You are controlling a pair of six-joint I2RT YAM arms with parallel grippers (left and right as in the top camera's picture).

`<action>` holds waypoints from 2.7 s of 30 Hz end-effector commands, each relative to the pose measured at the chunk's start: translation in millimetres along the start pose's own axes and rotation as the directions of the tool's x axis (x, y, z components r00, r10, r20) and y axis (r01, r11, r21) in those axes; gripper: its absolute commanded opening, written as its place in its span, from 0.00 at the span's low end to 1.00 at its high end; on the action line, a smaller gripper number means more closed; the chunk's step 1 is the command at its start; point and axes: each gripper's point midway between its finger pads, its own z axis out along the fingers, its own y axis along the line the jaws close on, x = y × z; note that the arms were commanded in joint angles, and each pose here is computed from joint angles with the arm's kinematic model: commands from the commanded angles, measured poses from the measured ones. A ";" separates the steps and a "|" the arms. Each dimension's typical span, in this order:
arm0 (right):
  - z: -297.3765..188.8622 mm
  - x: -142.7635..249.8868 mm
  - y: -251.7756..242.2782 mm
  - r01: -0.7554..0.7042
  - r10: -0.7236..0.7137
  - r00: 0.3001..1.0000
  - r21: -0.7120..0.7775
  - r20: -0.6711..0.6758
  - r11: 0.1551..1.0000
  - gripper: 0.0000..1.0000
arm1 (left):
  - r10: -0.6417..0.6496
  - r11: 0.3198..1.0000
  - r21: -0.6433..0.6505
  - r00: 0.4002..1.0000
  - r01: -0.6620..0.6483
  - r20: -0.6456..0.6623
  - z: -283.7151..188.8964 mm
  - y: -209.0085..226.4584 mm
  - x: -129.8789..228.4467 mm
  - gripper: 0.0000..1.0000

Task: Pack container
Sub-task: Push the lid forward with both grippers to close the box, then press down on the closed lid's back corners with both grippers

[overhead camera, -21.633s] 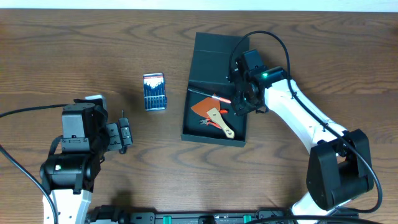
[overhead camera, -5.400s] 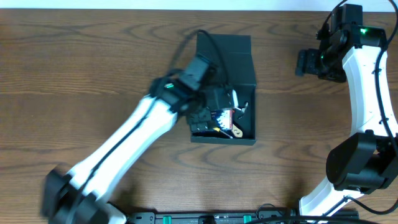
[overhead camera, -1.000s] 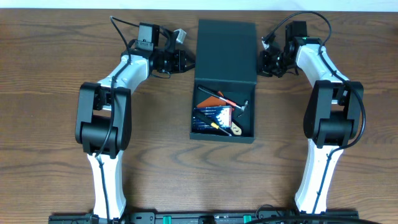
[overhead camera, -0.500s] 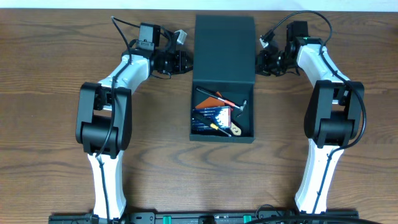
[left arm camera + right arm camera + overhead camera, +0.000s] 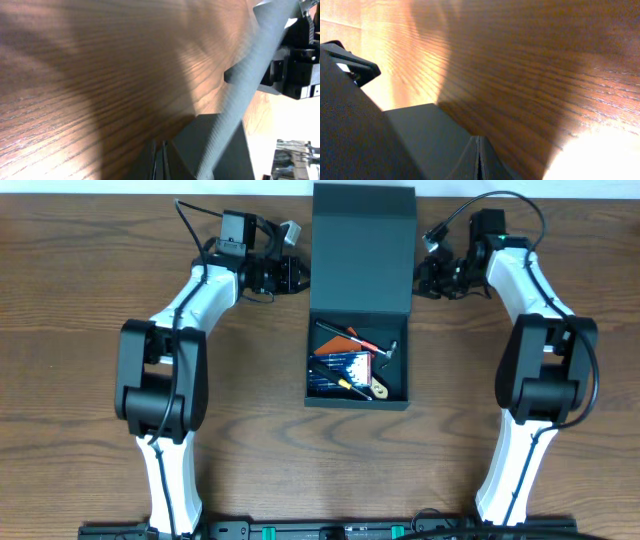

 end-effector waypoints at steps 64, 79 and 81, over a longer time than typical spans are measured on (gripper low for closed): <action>-76.8 105.7 94.2 0.333 -0.122 0.934 0.691 -0.336 0.642 0.01 | 0.192 0.664 -0.628 0.904 -0.406 -0.382 -83.3 -45.8 72.8 0.06; -45.9 146.8 45.6 0.290 0.008 0.924 0.715 -0.382 0.637 0.01 | 0.185 0.669 -0.613 0.892 -0.421 -0.412 -52.1 -27.5 77.4 0.06; -41.4 151.6 38.8 0.284 0.019 0.924 0.717 -0.383 0.636 0.01 | 0.175 0.669 -0.611 0.889 -0.423 -0.424 -48.1 -23.8 80.7 0.05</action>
